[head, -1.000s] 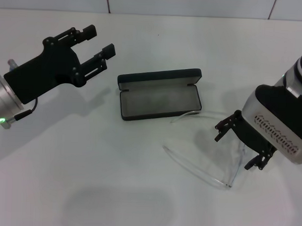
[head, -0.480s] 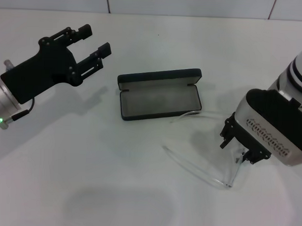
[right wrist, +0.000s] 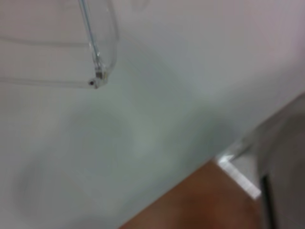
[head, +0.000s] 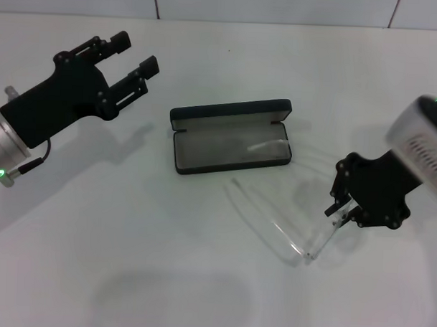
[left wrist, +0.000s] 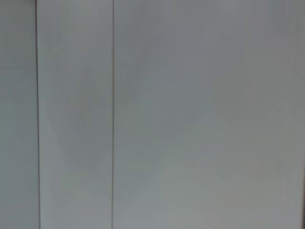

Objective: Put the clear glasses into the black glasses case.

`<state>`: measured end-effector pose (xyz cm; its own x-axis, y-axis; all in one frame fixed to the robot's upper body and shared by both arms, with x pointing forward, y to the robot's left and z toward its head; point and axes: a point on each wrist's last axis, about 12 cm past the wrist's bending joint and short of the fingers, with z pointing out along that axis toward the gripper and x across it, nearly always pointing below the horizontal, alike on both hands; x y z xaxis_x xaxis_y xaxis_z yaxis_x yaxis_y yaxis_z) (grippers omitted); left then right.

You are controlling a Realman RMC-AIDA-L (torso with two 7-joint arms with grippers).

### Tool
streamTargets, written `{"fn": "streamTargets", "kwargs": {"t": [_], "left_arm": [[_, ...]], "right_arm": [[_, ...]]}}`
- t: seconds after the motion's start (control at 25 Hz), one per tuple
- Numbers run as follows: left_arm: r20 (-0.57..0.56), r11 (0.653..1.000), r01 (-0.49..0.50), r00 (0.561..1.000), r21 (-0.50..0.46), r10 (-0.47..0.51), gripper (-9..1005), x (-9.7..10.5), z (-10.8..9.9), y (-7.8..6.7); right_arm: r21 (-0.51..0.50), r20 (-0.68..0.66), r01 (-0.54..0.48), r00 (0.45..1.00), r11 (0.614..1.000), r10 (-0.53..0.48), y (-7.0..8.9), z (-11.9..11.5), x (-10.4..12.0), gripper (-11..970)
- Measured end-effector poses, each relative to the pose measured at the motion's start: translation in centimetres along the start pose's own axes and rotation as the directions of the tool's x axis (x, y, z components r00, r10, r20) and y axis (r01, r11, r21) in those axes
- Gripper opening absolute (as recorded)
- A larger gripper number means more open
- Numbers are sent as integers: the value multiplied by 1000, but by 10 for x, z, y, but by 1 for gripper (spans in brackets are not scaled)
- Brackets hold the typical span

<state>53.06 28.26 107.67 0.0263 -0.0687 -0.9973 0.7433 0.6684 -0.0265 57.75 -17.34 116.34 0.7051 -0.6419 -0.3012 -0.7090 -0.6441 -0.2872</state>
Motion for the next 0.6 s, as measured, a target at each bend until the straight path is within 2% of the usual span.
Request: {"fn": "streamTargets", "kwargs": {"t": [0.16,0.28,0.4,0.48,0.6], "left_arm": [[14,1000,28,1000,-12,-28,612,-1,0,1],[16,998,63,998,3,-63,612,-1,1,-2],[5,993,66,998,96,-67,612,-1,9,-13],[10,981,59,998,187,-62,612,-4,16,-22],[39,934,39,998,354,-56,612,-13,25,-37]], "right_arm": [[142,94,-52,995,988,39,12,-15,11,113],[287,181,-117,981,951,66,24,-19,23,114],[444,300,-181,953,878,45,35,-14,29,115],[535,370,-221,929,815,9,39,-9,31,116],[628,431,-279,902,727,-26,39,-1,32,117]]}}
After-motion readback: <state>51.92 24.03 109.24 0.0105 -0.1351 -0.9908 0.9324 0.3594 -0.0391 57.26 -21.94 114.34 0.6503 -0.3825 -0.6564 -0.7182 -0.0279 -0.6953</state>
